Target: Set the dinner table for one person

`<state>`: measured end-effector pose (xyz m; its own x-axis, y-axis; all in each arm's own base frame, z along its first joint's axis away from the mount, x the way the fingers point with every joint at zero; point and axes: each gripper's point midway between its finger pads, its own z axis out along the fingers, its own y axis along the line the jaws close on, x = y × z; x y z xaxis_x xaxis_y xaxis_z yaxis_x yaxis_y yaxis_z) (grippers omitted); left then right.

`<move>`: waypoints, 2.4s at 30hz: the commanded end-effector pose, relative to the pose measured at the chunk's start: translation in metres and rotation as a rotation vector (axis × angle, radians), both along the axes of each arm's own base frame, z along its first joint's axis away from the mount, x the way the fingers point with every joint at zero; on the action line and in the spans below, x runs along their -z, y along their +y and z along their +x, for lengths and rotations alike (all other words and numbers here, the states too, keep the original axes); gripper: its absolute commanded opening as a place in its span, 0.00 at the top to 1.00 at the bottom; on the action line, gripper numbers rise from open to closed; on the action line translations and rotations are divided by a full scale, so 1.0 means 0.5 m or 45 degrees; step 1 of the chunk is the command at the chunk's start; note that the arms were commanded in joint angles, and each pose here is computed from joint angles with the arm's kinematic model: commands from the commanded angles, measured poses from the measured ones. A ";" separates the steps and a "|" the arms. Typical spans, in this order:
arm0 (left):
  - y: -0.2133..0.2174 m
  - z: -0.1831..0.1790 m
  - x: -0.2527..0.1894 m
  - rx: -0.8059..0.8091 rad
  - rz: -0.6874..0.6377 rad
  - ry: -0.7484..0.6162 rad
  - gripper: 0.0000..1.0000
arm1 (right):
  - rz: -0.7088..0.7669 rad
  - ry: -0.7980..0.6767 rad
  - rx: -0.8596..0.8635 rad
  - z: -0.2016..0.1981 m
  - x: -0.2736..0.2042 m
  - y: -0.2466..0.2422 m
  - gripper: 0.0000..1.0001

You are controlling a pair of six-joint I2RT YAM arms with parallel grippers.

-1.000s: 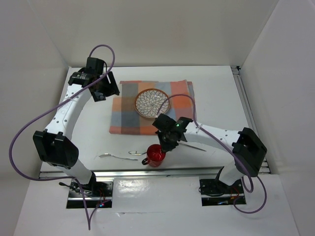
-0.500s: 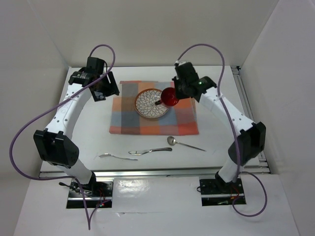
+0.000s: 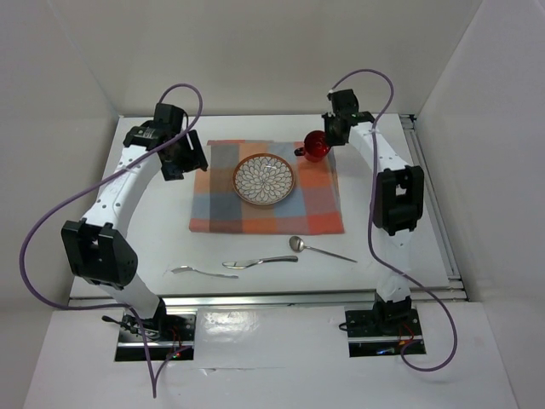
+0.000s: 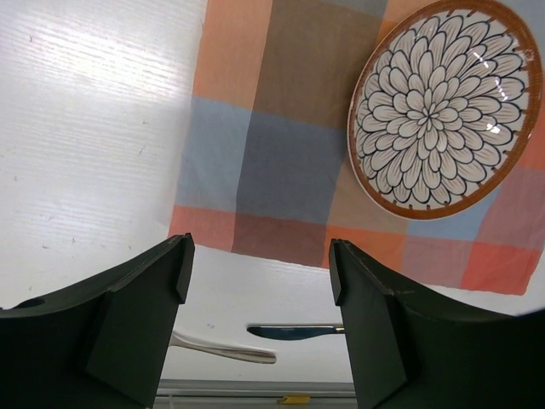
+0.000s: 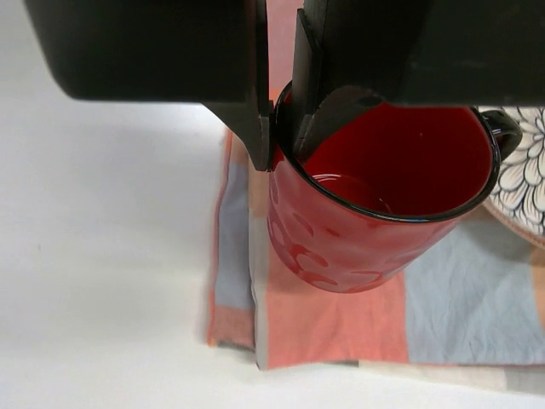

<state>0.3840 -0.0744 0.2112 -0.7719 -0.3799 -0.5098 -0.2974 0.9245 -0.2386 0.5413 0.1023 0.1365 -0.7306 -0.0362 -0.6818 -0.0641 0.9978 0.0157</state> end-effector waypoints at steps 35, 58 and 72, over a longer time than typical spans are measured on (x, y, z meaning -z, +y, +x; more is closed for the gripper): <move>-0.022 -0.264 0.153 -0.205 0.004 0.394 0.14 | 0.245 -0.338 -0.055 0.003 -0.270 0.061 0.00; -0.077 -0.432 0.362 -0.552 -0.359 0.565 0.25 | 0.327 -0.261 -0.146 -0.147 -0.241 0.093 0.03; -0.052 -0.443 0.407 -0.601 -0.235 0.636 0.67 | 0.301 -0.231 -0.120 -0.157 -0.220 0.082 0.05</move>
